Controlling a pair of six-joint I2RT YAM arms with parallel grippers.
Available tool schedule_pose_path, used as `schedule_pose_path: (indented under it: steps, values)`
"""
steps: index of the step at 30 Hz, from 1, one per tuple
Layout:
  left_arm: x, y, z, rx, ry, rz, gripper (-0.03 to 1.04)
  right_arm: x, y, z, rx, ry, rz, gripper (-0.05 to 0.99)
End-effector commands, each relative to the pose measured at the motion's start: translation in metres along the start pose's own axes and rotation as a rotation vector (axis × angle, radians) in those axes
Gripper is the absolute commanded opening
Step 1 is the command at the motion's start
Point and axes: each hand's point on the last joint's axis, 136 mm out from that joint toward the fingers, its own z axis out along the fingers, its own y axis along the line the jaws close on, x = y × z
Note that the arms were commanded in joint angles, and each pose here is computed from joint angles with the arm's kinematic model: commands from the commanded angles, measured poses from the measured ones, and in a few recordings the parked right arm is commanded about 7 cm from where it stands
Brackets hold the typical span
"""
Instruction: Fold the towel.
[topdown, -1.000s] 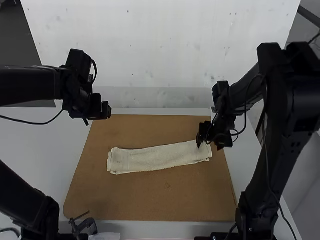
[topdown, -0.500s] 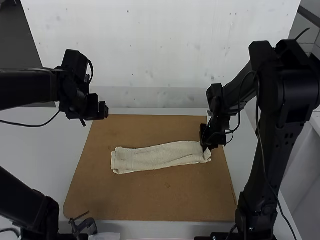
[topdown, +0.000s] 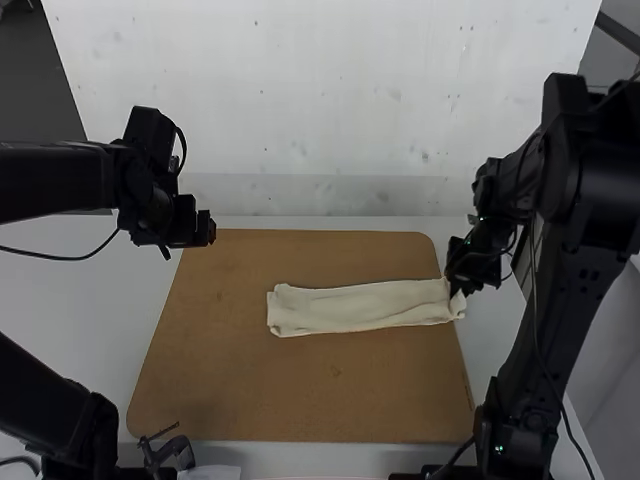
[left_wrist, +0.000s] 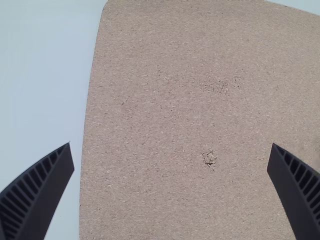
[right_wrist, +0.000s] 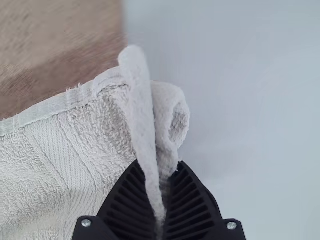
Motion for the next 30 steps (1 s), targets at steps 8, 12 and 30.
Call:
schedule_pose_path:
  steps: [8, 12, 30]
  values:
    - [-0.009, 0.002, -0.009, 0.005, -0.067, 0.0, 1.01, -0.039, -0.082, -0.035, 0.082, -0.066, 0.024, 0.02]
    - [-0.01, 0.002, -0.008, 0.004, -0.072, -0.002, 1.01, -0.041, -0.046, -0.042, 0.057, -0.079, -0.032, 0.02]
    - [-0.003, 0.009, -0.01, -0.003, -0.075, -0.011, 1.01, 0.018, 0.207, -0.044, -0.047, -0.089, -0.373, 0.02]
